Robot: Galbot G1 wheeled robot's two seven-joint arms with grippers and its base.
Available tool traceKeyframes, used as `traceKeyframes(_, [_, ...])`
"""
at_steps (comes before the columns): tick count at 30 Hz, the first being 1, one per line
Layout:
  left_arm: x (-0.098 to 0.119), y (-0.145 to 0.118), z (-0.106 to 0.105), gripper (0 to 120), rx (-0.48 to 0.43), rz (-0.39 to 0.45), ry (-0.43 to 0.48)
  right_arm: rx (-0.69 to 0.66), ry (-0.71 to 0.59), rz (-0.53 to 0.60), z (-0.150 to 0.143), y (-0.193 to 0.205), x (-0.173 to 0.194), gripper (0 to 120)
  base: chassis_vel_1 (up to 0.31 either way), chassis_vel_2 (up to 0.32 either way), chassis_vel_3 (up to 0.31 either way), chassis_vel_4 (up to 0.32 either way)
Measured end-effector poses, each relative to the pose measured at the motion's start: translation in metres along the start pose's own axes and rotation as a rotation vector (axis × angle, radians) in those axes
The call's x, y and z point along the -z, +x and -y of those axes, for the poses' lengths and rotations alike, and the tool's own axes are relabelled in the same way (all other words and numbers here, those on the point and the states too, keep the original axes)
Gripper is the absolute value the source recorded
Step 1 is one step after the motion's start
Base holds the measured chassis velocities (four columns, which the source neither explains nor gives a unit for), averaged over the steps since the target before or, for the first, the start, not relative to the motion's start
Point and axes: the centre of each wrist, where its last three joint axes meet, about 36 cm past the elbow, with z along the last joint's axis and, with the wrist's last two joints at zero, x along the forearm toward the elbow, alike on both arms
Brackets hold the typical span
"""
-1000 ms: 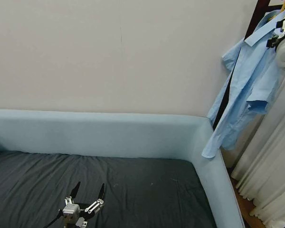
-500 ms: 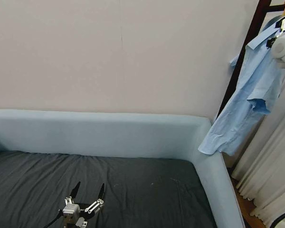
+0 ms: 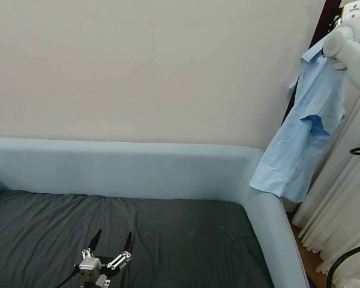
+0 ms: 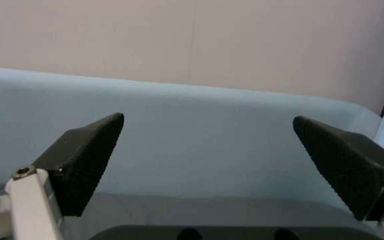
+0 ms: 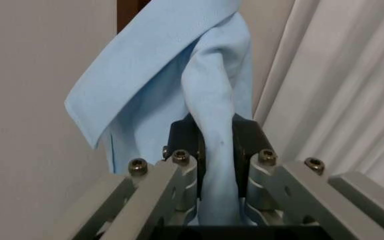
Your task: Pick up the clothes from the sofa and hang them on the clothes hanger.
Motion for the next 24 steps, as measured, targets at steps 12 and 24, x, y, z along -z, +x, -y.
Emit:
traceKeyframes(12, [0.000,0.000,0.000,100,0.000,0.000,0.000,0.203,-0.036,0.127,0.045,0.041,-0.020,41,0.000,0.000,0.000,0.000])
traceKeyframes(24, [0.000,0.000,0.000,100,0.000,0.000,0.000,0.608,-0.167,0.353,0.092,0.148,-0.093,85,0.000,0.000,0.000,0.000])
